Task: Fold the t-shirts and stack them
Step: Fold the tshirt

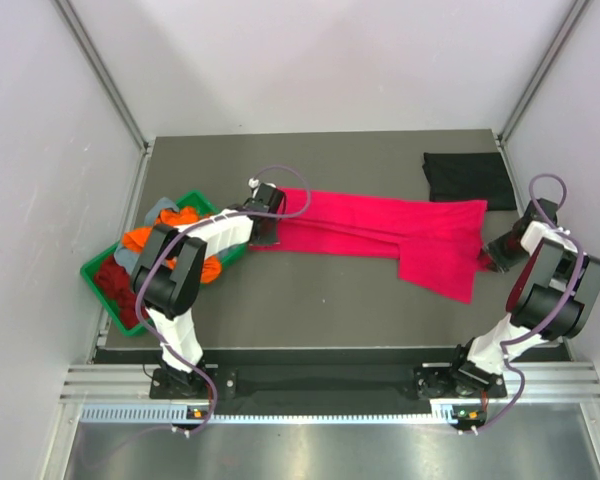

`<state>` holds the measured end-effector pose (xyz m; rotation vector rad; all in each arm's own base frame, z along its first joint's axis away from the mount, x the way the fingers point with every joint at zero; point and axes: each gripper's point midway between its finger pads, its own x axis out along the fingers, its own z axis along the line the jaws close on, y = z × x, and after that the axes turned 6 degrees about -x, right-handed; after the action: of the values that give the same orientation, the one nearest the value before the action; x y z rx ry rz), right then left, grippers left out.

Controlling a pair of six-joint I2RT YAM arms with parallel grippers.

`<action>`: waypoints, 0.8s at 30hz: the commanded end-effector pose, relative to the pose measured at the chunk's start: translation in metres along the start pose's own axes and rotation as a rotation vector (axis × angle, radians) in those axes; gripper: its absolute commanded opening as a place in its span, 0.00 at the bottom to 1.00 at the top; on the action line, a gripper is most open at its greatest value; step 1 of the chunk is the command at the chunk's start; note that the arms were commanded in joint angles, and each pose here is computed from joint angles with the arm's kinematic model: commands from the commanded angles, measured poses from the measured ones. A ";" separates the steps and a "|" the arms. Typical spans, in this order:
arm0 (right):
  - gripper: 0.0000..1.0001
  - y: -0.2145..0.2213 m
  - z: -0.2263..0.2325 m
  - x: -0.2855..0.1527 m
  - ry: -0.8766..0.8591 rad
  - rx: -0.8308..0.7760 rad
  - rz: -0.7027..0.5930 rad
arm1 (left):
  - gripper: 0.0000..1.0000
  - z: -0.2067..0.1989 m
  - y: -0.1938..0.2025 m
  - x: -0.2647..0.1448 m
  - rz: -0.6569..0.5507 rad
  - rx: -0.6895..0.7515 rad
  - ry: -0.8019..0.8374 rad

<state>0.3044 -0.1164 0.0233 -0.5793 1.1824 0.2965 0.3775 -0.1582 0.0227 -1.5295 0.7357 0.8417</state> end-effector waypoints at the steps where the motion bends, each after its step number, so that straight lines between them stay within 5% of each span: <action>1: 0.21 -0.001 -0.021 0.008 0.101 -0.024 0.004 | 0.00 0.002 0.048 -0.001 0.137 0.061 0.000; 2: 0.05 -0.001 -0.024 0.007 0.111 -0.025 0.009 | 0.00 0.000 0.050 -0.002 0.138 0.065 0.002; 3: 0.00 -0.002 -0.025 0.006 0.117 -0.026 0.008 | 0.00 0.000 0.051 -0.005 0.139 0.069 0.004; 24: 0.00 -0.021 -0.060 -0.025 0.189 -0.064 -0.067 | 0.00 -0.007 0.094 -0.058 0.164 0.134 0.028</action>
<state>0.2694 -0.1525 0.0228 -0.6611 1.3097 0.2745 0.2955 -0.1828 0.0216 -1.4072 0.8787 0.8280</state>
